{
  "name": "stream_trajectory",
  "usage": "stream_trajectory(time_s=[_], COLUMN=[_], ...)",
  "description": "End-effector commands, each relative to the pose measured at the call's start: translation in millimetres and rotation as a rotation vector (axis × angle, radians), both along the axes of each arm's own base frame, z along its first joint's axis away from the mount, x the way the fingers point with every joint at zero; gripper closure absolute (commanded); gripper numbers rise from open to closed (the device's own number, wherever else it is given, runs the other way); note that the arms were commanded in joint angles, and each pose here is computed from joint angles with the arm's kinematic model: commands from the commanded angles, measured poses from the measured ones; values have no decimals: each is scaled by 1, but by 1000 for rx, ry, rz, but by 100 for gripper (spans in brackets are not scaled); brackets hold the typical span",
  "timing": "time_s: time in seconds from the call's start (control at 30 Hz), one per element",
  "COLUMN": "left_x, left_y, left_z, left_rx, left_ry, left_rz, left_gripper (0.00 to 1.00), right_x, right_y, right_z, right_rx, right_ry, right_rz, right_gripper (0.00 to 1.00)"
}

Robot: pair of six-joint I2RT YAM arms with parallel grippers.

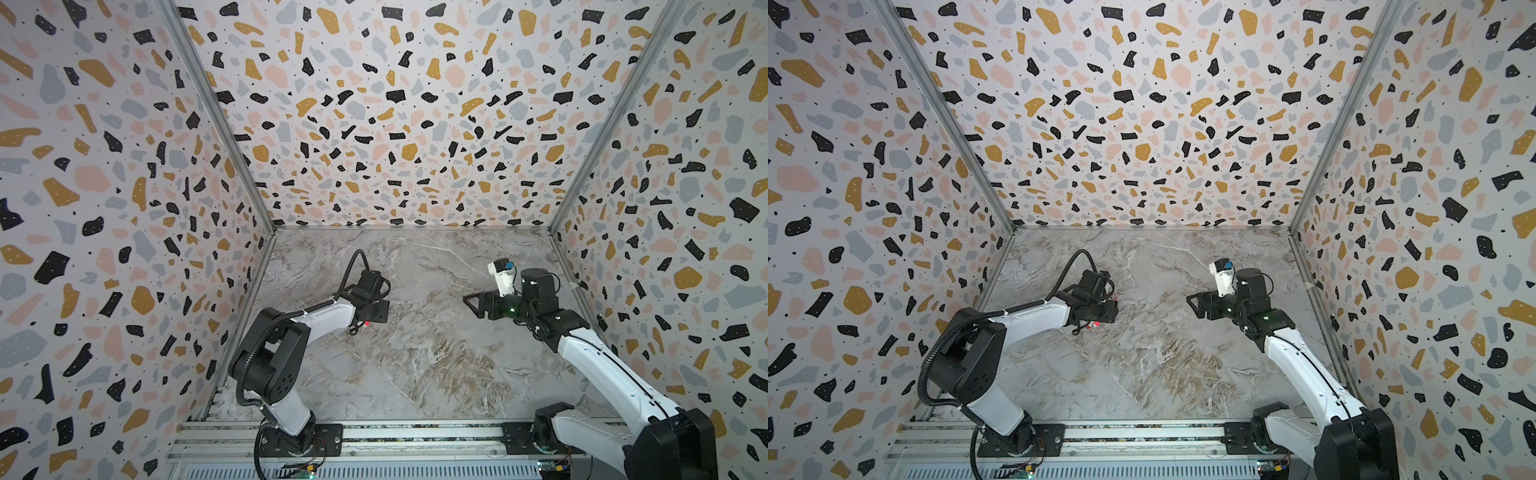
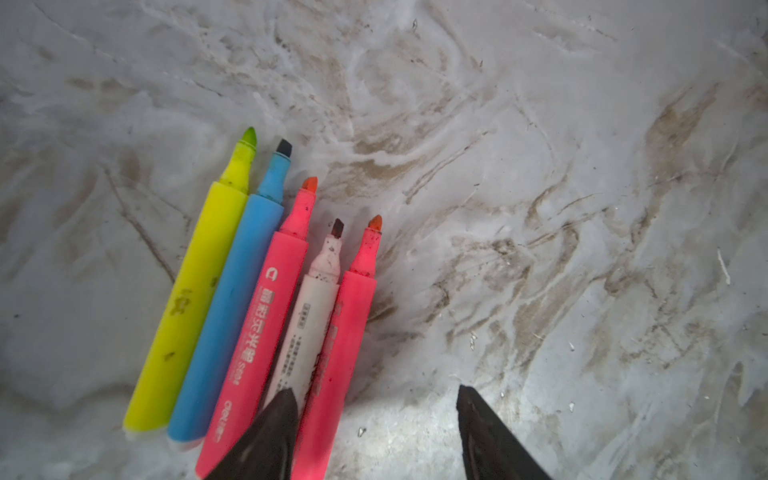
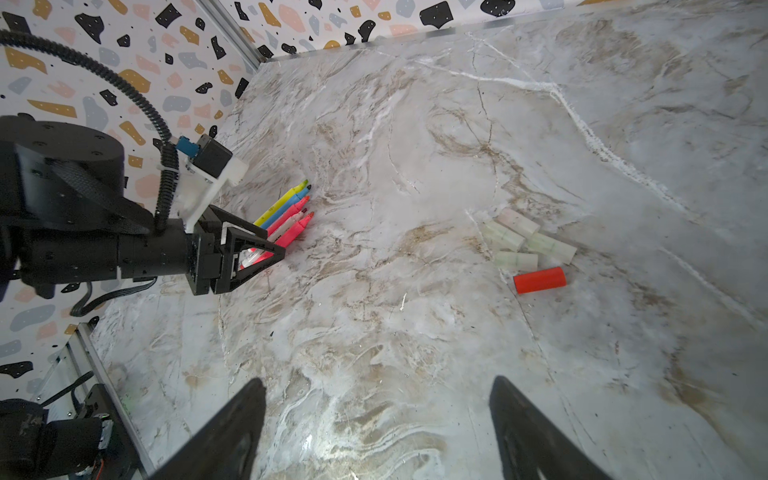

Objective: Insert the pens into the pen caps
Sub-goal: 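Reach the left gripper to the pink marker while the right arm rises forward, then grasp the pink marker with the left gripper and lift it toward the right gripper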

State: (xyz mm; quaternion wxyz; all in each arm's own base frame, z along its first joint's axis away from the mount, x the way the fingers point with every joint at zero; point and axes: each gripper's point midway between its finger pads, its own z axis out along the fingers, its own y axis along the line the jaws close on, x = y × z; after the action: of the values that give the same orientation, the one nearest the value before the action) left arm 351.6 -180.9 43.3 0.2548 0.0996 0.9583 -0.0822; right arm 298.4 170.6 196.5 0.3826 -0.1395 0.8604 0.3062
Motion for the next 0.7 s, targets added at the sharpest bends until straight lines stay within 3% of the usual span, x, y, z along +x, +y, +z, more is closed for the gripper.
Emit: stream_trajectory(time_s=[0.0,0.43,0.67], left_x=[6,4,-5], left_y=[-1,-2,-13], left_z=[4,-7,-17], left_rx=[17,33,63], left_ry=[-14,17,54], left_rz=[-5,-17,-72], left_gripper=[39,45,56], right_x=[-1,-4,-4], right_y=[2,2,-1], right_z=[7,11,16], right_rx=[2,4,7], right_ry=[-24,-40,-59], right_rz=[6,-1,-19], right_gripper=[16,18,19])
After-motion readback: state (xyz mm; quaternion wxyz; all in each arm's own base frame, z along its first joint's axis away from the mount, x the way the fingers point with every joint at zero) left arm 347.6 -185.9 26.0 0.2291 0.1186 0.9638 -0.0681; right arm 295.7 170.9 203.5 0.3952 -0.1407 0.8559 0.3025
